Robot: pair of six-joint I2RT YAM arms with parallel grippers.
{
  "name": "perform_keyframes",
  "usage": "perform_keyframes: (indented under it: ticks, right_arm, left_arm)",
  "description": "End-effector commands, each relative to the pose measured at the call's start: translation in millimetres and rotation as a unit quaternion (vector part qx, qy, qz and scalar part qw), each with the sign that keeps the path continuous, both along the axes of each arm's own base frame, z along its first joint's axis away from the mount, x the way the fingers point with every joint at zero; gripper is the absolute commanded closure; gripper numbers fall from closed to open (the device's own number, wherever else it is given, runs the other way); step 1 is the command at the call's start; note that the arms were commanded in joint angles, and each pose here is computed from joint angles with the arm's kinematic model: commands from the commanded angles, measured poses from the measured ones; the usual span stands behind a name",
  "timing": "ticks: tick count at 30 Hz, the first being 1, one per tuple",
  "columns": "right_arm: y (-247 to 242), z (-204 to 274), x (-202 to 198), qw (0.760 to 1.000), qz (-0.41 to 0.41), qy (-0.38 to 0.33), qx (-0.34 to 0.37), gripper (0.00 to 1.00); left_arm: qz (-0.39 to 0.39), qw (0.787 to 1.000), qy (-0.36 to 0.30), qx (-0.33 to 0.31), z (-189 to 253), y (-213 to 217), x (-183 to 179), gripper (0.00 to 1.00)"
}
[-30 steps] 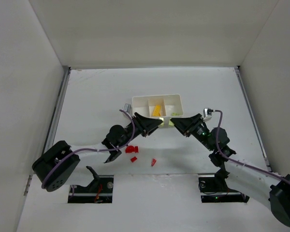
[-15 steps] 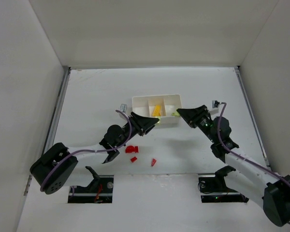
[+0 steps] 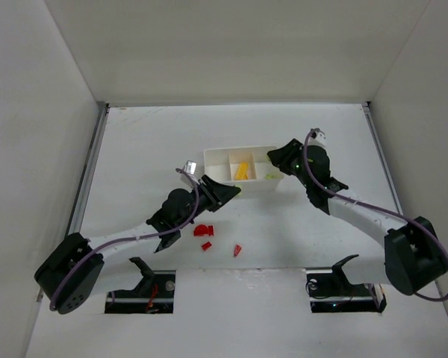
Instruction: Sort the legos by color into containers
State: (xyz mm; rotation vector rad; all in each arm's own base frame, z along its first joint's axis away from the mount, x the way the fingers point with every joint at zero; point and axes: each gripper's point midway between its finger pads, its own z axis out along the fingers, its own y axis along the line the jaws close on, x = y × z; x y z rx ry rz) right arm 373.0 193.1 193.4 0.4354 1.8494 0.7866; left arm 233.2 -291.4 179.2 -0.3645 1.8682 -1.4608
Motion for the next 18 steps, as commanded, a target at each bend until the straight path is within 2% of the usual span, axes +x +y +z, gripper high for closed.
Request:
perform_keyframes:
  ticks: [1, 7, 11, 13, 18]
  right_arm:
    - [-1.9, 8.2, 14.1, 0.999, -0.014, -0.017, -0.049, 0.67]
    - [-0.7, 3.4, 25.2, 0.997, -0.022, -0.013, -0.074, 0.57]
    - [2.8, -1.4, 29.1, 0.997, -0.018, -0.008, -0.072, 0.42]
    - [3.5, 1.7, 29.3, 0.997, -0.017, -0.011, -0.07, 0.37]
    - [-8.6, 34.0, 11.0, 0.997, -0.026, -0.044, -0.054, 0.35]
  left_arm:
    - [0.021, 0.996, -0.066, 0.052, 24.2, 6.7, 10.7, 0.85]
    - [0.029, 0.992, -0.092, 0.078, 37.2, 10.7, 14.3, 0.85]
    - [0.037, 0.991, -0.087, 0.09, 35.7, 10.3, 23.6, 0.85]
    - [0.037, 0.991, -0.089, 0.096, 36.3, 6.5, 28.4, 0.85]
    - [0.031, 0.988, -0.096, 0.114, 41.4, -12.3, 44.5, 0.85]
